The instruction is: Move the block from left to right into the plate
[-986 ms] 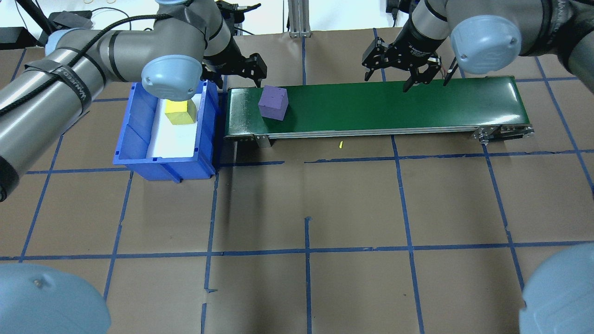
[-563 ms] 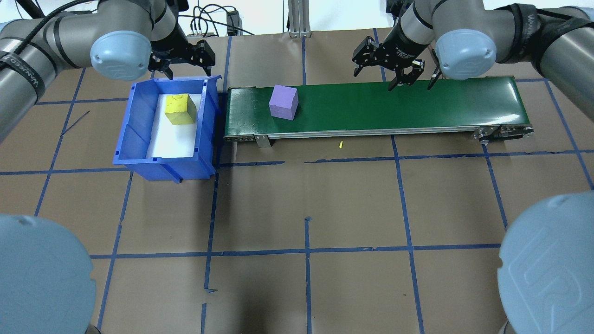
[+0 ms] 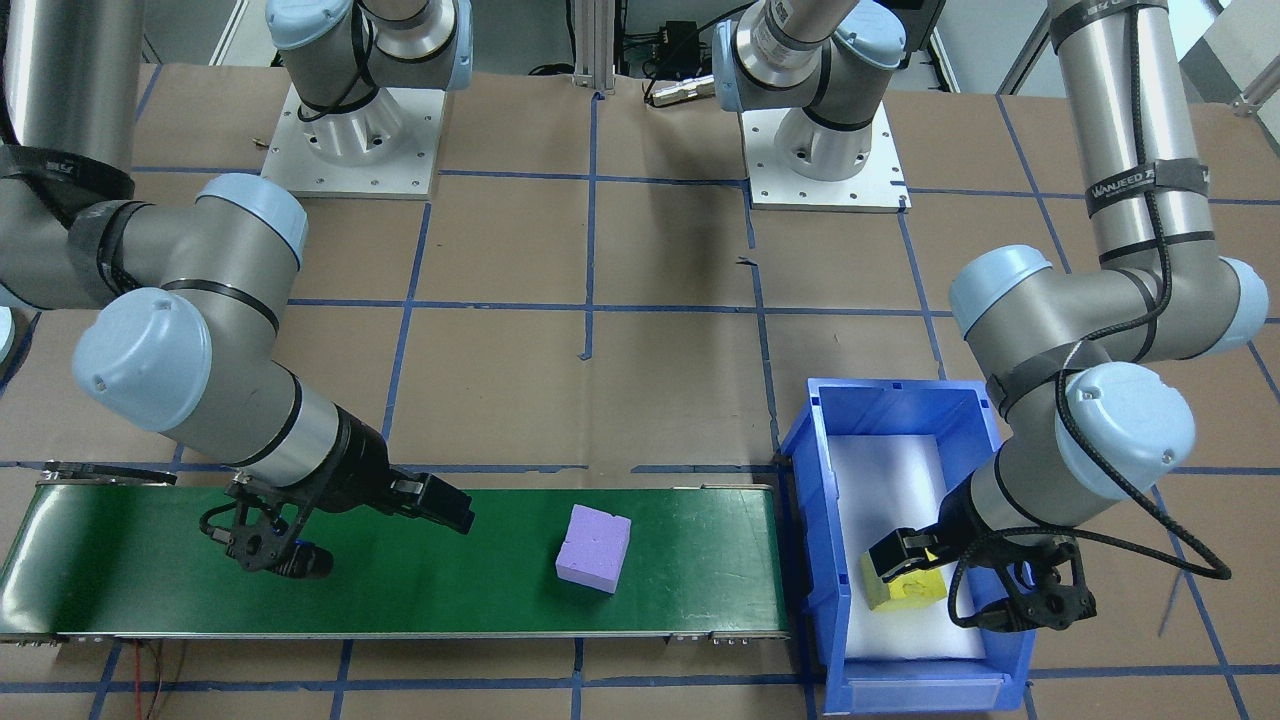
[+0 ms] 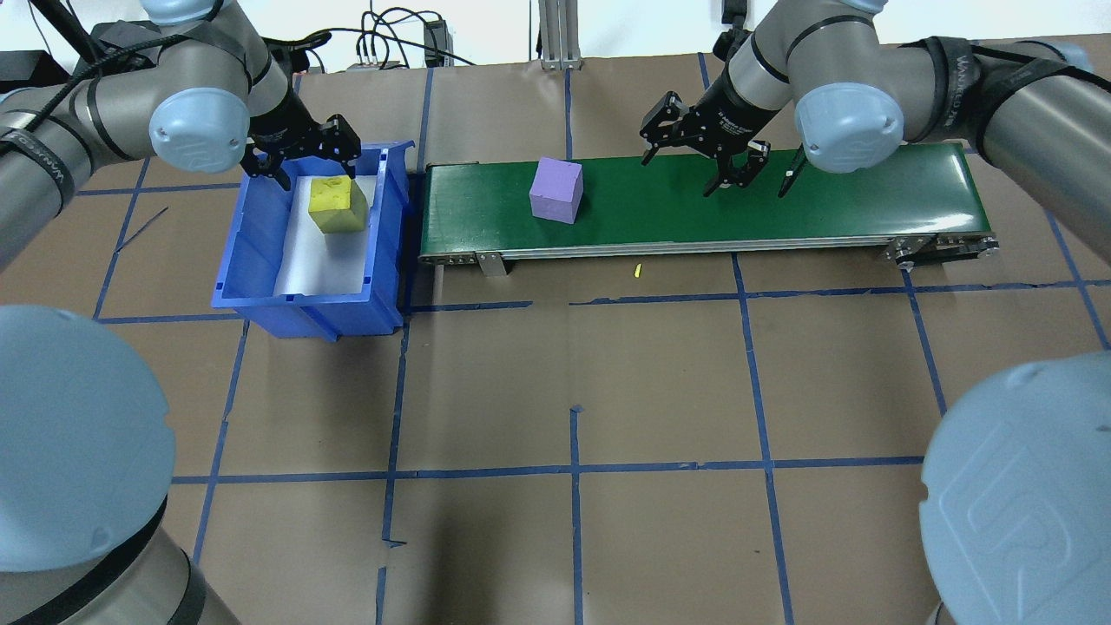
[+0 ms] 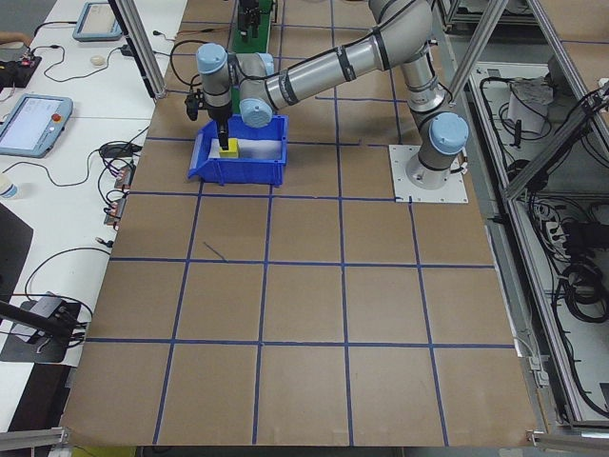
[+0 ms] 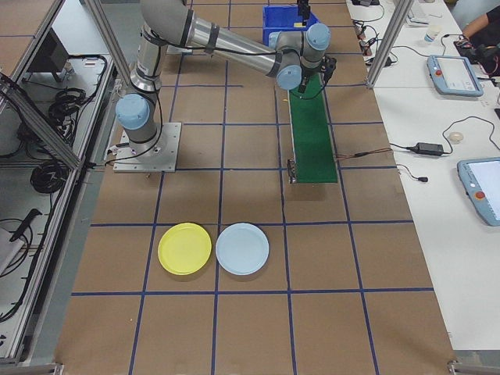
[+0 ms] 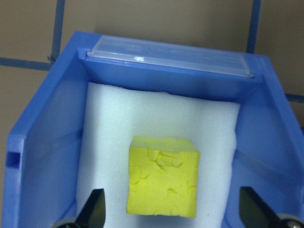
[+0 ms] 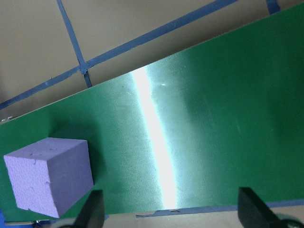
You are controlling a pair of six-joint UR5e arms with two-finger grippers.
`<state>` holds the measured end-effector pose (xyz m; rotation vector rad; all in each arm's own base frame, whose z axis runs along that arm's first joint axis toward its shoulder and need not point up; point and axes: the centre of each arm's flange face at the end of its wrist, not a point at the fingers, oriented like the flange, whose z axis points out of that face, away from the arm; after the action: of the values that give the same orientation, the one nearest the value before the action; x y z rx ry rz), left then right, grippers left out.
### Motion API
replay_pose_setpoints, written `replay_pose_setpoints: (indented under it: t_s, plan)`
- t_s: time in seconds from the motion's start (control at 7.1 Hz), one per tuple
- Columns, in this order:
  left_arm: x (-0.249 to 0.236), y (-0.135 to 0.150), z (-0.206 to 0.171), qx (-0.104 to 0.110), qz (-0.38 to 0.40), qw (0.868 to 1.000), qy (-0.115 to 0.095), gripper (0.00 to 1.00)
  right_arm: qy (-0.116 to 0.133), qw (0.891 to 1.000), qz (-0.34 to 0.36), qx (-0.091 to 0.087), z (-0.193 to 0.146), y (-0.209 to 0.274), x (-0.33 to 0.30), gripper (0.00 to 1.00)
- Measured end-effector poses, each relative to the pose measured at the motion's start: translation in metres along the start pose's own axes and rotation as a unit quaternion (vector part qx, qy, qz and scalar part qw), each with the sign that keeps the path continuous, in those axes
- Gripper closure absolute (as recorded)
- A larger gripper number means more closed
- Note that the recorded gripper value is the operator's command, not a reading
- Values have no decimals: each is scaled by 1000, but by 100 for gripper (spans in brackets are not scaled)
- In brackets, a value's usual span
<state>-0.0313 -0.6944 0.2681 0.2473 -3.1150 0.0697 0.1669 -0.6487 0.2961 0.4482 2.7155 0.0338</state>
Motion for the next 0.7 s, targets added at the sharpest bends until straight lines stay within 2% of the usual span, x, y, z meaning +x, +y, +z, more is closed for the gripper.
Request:
replay_pose_setpoints:
  t_s: [0.14, 0.42, 0.7]
  plan:
    - [-1, 0, 15, -7, -1, 1000, 1, 13, 1, 1000, 5, -5, 4, 2, 2, 0]
    - [-2, 2, 40, -9, 0, 1000, 1, 56, 4, 1000, 11, -13, 12, 6, 6, 0]
    - [-1, 0, 36, 3, 5, 1000, 1, 56, 2, 1000, 12, -10, 10, 4, 4, 0]
